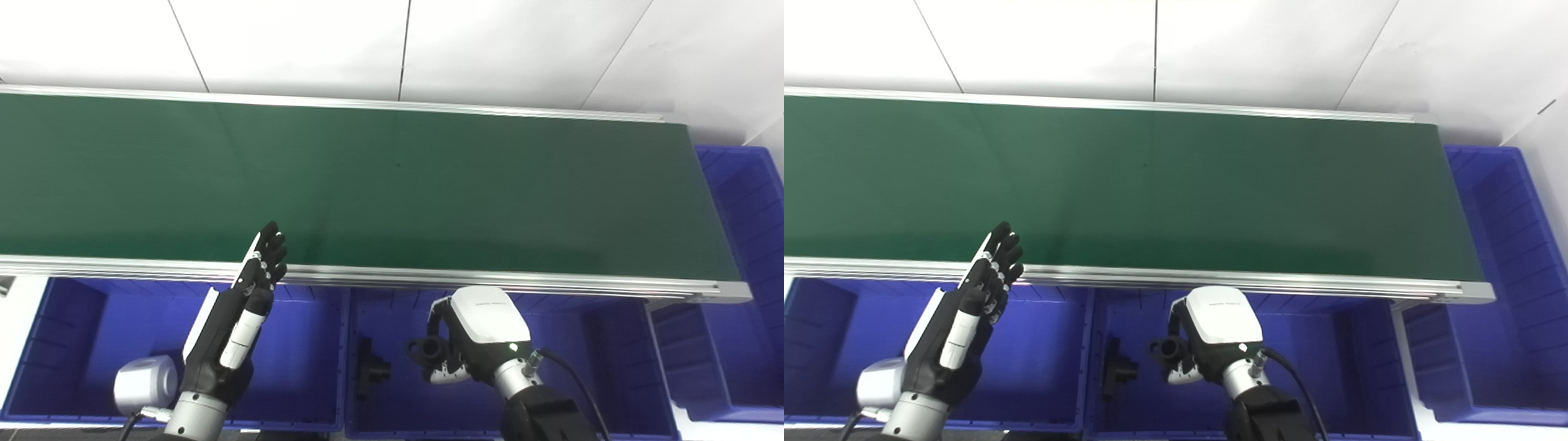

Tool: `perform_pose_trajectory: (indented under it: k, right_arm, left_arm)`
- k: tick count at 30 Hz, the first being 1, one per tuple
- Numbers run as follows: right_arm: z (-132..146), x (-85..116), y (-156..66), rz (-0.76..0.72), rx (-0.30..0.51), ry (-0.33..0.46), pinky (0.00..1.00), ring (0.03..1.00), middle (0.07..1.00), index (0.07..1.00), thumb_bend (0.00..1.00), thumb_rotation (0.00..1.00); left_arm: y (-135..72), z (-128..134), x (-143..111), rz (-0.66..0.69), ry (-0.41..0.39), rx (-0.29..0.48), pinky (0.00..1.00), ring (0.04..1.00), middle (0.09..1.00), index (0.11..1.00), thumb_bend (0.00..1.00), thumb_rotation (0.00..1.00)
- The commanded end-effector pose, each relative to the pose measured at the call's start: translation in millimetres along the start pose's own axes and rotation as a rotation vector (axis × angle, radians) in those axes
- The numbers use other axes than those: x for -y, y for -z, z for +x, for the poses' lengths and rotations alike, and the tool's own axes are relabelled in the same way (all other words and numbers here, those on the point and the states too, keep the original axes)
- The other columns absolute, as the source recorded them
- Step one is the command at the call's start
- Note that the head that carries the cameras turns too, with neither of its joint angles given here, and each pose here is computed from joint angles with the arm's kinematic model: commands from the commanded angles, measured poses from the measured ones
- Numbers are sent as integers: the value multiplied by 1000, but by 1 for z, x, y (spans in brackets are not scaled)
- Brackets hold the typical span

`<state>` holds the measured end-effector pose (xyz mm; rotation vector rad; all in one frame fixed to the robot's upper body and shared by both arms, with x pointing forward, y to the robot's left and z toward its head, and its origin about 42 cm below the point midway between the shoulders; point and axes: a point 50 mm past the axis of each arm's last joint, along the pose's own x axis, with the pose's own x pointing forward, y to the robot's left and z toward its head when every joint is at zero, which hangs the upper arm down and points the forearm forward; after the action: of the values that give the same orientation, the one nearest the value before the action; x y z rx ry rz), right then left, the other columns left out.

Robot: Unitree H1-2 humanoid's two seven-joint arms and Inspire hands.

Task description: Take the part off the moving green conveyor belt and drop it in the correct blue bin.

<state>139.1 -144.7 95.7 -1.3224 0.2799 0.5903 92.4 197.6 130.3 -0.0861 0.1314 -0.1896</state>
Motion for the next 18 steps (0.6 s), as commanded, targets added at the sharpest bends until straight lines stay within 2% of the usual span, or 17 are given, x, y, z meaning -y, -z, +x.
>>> perform_pose_trajectory:
  k: [1, 2, 4, 5, 6, 7, 9, 10, 18]
  right_arm:
    - [3, 4, -1, -8, -28, -20, 165, 235, 323, 488, 515, 162]
    - [3, 3, 0, -18, -41, -45, 171, 243, 336, 491, 516, 166]
    - [3, 2, 0, -55, -55, -82, 172, 247, 355, 678, 783, 409]
    - [2, 2, -1, -73, -60, -99, 209, 303, 421, 725, 872, 506]
    - [2, 3, -1, -75, -65, -115, 350, 490, 604, 757, 953, 577]
    - [1, 4, -1, -70, -70, -134, 371, 516, 628, 761, 963, 585]
    - [0, 6, -2, -56, -78, -163, 530, 669, 775, 801, 994, 662]
    - [-1, 7, -3, -52, -79, -177, 555, 691, 796, 809, 998, 676]
    - [-11, 18, -5, 25, -65, -217, 626, 771, 836, 872, 1000, 790]
  left_arm:
    - [-10, 0, 2, -1, 5, 42, 1000, 1000, 1000, 1000, 762, 865]
    - [-10, 0, 2, -1, 3, 43, 1000, 1000, 1000, 1000, 763, 865]
    - [-10, 0, 2, -1, -1, 42, 1000, 1000, 1000, 1000, 761, 862]
    - [-10, 0, 2, 1, -2, 39, 1000, 1000, 1000, 1000, 766, 864]
    - [-10, 0, 2, 2, -1, 38, 1000, 1000, 1000, 1000, 768, 867]
    - [-10, 0, 2, 3, 1, 37, 1000, 1000, 1000, 1000, 768, 867]
    - [-10, 0, 2, 5, 3, 36, 1000, 1000, 1000, 1000, 768, 869]
    - [-10, 0, 2, 7, 5, 36, 1000, 1000, 1000, 1000, 768, 869]
    - [-10, 0, 4, 20, 11, 32, 994, 1000, 1000, 1000, 768, 875]
